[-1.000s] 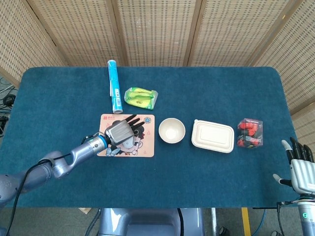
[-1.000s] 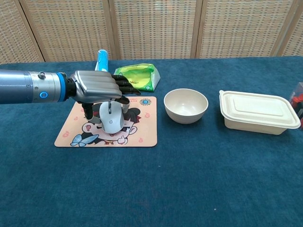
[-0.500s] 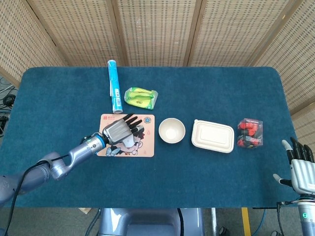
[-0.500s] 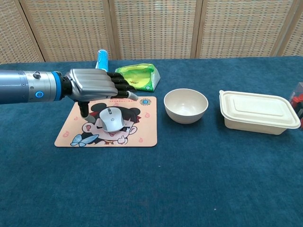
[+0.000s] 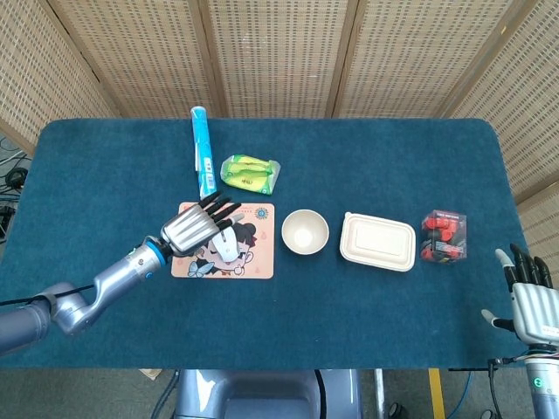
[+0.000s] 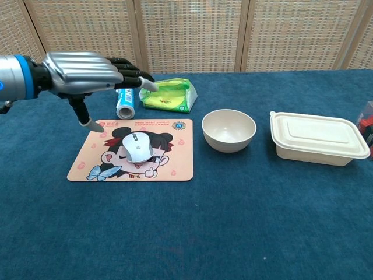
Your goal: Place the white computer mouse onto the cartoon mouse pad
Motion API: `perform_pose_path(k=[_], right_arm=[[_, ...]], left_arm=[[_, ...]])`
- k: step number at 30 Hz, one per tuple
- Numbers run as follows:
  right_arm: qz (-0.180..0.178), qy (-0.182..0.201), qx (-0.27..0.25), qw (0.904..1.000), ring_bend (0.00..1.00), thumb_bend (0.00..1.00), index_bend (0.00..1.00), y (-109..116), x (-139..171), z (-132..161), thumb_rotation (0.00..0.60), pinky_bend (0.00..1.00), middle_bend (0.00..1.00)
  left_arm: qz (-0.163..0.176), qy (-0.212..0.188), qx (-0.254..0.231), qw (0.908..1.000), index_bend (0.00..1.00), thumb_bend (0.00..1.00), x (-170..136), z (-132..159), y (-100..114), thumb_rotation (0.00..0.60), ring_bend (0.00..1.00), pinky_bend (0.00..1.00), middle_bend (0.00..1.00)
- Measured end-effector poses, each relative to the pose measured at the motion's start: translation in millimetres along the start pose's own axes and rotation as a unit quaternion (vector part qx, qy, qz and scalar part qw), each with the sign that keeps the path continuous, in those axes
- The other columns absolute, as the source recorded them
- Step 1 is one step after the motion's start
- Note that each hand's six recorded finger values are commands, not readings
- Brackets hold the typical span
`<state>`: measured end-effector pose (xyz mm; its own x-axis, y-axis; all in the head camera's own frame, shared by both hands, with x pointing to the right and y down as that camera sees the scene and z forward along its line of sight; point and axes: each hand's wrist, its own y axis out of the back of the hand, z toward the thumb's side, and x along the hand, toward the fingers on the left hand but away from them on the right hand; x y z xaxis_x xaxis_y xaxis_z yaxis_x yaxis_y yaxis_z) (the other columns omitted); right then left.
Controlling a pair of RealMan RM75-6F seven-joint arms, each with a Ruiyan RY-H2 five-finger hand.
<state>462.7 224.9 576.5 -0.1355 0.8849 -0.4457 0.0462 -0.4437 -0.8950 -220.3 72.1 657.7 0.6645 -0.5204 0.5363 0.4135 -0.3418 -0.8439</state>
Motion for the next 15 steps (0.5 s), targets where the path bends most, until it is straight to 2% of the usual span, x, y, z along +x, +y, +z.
perform_pose_path(k=[4,7,10,15], right_arm=[[0.000,0.005,-0.001,1.0000,0.00,0.00,0.02,1,2,3,0.600,0.00,0.00],[-0.002,0.010,-0.003,0.9999,0.00,0.00,0.02,2,3,5,0.600,0.00,0.00],[-0.003,0.015,-0.001,0.9999,0.00,0.00,0.02,3,4,8,0.600,0.00,0.00],[-0.006,0.024,0.003,0.9997,0.00,0.00,0.02,4,6,14,0.600,0.00,0.00]], left_arm=[[-0.005,0.020,-0.031,0.9993,0.00,0.18,-35,5,13,0.600,0.00,0.00,0.00],[-0.019,0.050,-0.035,0.9980,0.00,0.19,-62,1,16,0.600,0.00,0.00,0.00],[-0.027,0.090,-0.037,0.9949,0.00,0.19,-88,-6,13,0.600,0.00,0.00,0.00],[-0.030,0.159,-0.094,0.9823,0.00,0.19,-127,-6,-3,0.600,0.00,0.00,0.00]])
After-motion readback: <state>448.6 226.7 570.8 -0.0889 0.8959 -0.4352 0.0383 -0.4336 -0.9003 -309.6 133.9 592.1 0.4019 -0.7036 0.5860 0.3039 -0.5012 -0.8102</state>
